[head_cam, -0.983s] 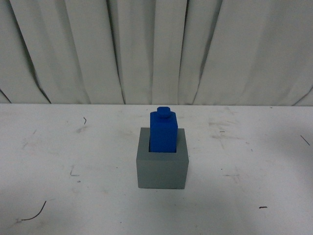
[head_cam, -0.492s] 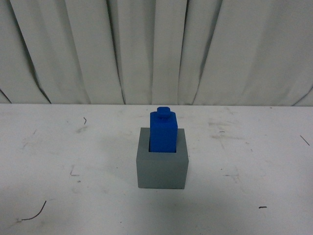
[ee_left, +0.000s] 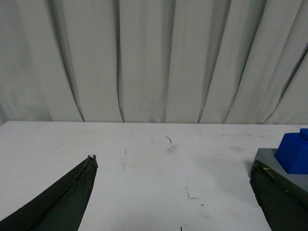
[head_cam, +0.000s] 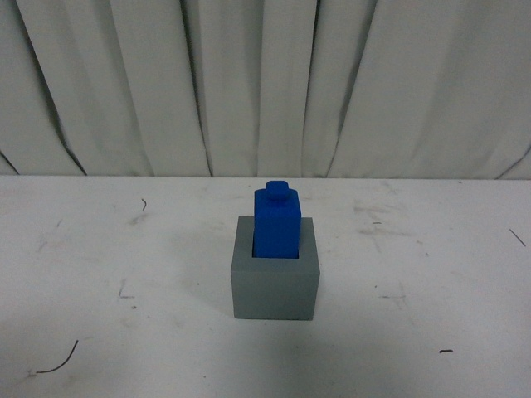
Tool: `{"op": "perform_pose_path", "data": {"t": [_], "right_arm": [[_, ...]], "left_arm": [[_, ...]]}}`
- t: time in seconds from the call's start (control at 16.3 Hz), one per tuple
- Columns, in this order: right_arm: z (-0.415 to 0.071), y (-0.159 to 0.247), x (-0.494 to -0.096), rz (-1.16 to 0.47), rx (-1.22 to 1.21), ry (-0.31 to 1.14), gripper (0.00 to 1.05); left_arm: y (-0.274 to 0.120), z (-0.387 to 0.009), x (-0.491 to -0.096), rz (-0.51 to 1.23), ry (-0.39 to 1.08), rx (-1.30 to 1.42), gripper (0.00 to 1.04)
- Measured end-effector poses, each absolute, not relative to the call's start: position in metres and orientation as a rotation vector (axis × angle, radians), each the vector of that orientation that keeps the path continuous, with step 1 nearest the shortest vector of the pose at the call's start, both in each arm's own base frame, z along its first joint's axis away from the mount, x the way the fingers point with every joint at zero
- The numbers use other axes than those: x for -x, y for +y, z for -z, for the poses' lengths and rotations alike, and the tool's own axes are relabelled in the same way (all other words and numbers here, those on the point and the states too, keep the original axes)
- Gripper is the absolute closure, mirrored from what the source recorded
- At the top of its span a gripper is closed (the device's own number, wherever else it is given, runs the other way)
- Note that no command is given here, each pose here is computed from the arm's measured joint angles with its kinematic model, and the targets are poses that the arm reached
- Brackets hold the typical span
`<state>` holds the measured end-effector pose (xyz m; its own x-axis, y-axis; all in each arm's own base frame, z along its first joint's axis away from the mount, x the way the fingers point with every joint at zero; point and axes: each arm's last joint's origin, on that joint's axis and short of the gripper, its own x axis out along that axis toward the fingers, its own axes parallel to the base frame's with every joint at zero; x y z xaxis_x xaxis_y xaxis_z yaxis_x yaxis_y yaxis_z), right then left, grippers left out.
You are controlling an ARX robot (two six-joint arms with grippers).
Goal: Insert blue part into gray base
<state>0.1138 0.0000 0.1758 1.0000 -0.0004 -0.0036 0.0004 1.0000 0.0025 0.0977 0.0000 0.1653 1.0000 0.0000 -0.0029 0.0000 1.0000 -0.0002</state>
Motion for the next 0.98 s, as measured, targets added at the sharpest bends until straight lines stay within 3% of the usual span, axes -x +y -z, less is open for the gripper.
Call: {"op": "perform_pose_path", "data": {"t": [0.18,0.8,0.98], "right_arm": [[-0.167,0.000,-0.098,0.000,-0.002,0.000,1.03],[-0.167,0.000,-0.097,0.000,-0.002,-0.006,1.03],[-0.167,0.000,-0.097,0.000,-0.001,-0.006,0.90]], "left_arm": [[0.000,-0.165,-0.098,-0.001,0.002,0.000,0.07],[0.000,-0.165,-0.098,0.000,0.002,0.000,0.07],[0.000,-0.165,-0.098,0.000,0.002,0.000,0.07]]}}
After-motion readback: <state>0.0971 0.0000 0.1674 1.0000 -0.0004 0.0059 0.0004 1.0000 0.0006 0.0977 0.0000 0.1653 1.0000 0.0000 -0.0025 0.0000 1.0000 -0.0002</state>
